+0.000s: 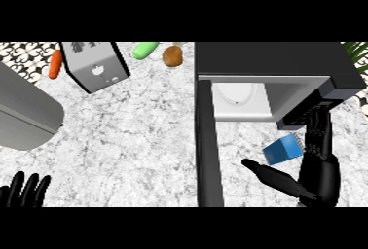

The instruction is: Pick up the milk, place it into the microwave and close the microwave

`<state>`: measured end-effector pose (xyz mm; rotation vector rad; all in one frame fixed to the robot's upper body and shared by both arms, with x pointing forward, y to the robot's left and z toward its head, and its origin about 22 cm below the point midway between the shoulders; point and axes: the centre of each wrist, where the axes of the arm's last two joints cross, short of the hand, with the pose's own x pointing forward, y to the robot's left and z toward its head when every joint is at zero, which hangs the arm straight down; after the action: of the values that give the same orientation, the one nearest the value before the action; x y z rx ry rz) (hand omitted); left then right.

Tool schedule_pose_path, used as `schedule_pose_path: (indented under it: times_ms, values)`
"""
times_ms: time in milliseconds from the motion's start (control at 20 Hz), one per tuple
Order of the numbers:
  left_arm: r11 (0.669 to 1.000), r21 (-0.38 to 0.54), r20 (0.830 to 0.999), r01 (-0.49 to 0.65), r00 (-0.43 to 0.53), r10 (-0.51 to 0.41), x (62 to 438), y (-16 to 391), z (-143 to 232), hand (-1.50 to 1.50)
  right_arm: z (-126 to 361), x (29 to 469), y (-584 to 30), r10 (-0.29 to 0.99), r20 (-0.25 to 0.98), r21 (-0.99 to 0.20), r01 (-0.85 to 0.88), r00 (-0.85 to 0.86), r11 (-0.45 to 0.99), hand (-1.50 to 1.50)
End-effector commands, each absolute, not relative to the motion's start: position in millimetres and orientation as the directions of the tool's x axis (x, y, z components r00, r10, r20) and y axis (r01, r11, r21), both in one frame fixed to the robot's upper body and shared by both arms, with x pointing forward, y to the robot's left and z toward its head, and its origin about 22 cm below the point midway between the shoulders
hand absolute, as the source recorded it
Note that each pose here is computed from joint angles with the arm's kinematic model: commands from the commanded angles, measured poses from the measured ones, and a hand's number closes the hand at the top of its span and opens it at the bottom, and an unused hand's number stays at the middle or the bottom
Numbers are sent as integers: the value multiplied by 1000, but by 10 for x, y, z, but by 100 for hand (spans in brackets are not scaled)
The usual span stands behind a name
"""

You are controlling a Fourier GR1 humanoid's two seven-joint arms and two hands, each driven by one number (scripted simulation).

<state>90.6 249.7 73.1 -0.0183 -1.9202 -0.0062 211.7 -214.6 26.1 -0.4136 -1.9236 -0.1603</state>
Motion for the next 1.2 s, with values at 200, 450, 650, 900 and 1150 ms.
schedule_pose_path:
  times_ms: [200, 450, 650, 900, 1150]
  values:
    - [1000, -16, 942, 14, -336, 20, 820, 2526, 745, -150, -54, 1993, -2522, 278, 922, -139, 440, -268, 887, -150]
    - [1000, 5, 941, 8, -338, -2, 842, 2520, 759, -150, -246, 1984, -2740, 282, 927, -152, 439, -248, 886, -150]
    - [1000, 7, 936, 23, -352, 1, 729, 2324, 560, -150, -455, 1946, -2890, 280, 933, -177, 389, -224, 904, -150]
    - [1000, -11, 940, 7, -342, 13, 875, 2595, 664, -150, -721, 1962, -3016, 266, 945, -185, 363, -188, 913, -150]
    - [1000, -11, 939, 10, -344, 14, 803, 2599, 649, -150, -744, 2166, -3237, 263, 951, -185, 381, -165, 906, -150]
